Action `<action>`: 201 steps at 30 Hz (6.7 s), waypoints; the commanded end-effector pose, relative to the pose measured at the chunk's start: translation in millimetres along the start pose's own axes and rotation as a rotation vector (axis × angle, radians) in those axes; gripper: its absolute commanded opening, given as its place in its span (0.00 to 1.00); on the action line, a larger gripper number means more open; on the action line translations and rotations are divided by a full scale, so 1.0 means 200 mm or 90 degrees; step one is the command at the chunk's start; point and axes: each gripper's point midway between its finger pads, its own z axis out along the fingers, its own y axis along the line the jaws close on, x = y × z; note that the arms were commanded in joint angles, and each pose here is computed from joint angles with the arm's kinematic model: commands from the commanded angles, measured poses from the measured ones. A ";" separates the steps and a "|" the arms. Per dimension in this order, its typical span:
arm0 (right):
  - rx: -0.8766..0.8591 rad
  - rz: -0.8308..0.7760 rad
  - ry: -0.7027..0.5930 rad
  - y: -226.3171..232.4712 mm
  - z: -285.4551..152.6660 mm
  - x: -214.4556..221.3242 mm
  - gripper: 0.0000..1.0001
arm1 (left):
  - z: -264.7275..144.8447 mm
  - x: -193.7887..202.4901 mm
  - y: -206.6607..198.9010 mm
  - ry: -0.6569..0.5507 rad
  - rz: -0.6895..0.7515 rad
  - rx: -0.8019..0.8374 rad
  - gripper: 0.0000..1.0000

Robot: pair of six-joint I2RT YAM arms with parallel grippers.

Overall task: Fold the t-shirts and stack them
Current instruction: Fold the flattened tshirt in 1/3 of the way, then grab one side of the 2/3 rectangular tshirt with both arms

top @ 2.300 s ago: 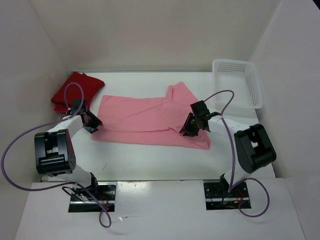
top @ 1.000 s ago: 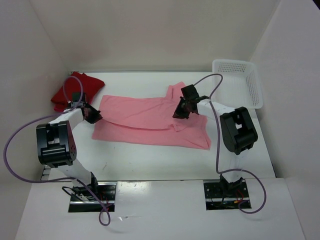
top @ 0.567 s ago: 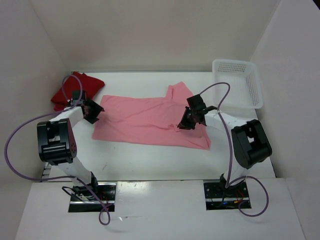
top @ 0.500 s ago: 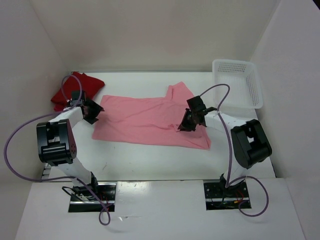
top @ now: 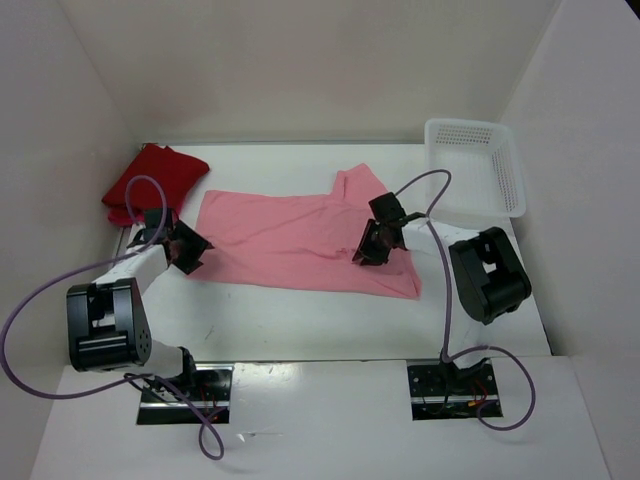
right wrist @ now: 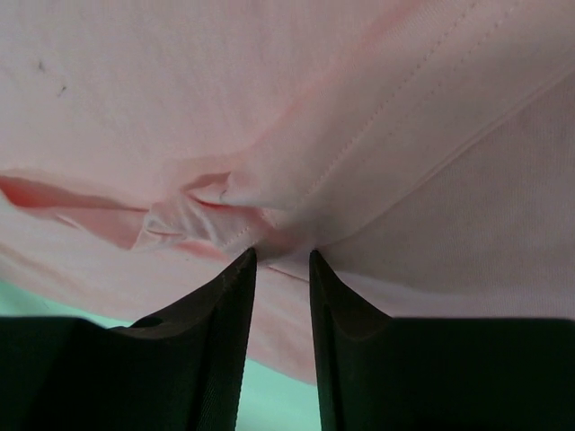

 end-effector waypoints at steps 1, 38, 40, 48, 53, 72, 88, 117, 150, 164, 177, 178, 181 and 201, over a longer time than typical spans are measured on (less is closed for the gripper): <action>-0.036 -0.023 -0.033 0.12 -0.01 -0.09 0.37 | 0.02 0.00 0.00 0.003 0.000 0.000 0.62; -0.035 -0.012 -0.104 0.14 -0.16 -0.15 0.00 | -0.13 0.32 -0.67 0.027 0.263 0.156 0.10; -0.027 -0.011 -0.104 0.12 -0.15 -0.15 0.00 | -0.11 0.43 -0.70 0.058 0.272 0.176 0.11; 0.018 0.005 -0.071 0.00 -0.02 -0.09 0.00 | 0.02 0.46 -0.41 0.083 0.255 0.096 0.16; 0.023 0.005 -0.080 0.03 0.05 -0.18 0.00 | 0.08 0.46 -0.24 0.103 0.216 0.056 0.19; -0.010 -0.026 -0.143 0.31 0.13 -0.65 0.00 | 0.00 0.32 -0.09 0.067 0.156 0.010 0.20; -0.028 0.035 -0.034 0.05 0.00 0.03 0.01 | 0.09 0.41 -0.08 0.142 0.126 0.022 0.23; -0.094 0.011 -0.027 0.09 -0.31 0.26 0.02 | -0.18 0.31 -0.24 0.119 0.116 0.081 0.07; -0.070 -0.100 0.045 0.24 -0.26 0.50 0.06 | -0.28 0.25 -0.44 0.158 0.137 0.112 0.08; -0.158 -0.097 -0.131 0.64 -0.29 -0.45 0.11 | 0.23 -0.45 -0.68 -0.128 0.186 0.044 0.51; -0.077 -0.075 -0.236 0.49 -0.06 -1.20 0.19 | 0.48 -0.48 -0.39 -0.122 0.219 -0.102 0.50; -0.063 -0.086 -0.234 0.48 -0.02 -1.22 0.20 | 0.48 -0.49 -0.38 -0.128 0.219 -0.109 0.50; -0.034 -0.093 -0.219 0.45 0.13 -1.28 0.28 | 0.51 -0.48 -0.35 -0.122 0.226 -0.125 0.50; 0.089 -0.103 -0.182 0.28 0.48 -1.32 0.42 | 0.53 -0.43 -0.33 -0.085 0.245 -0.120 0.43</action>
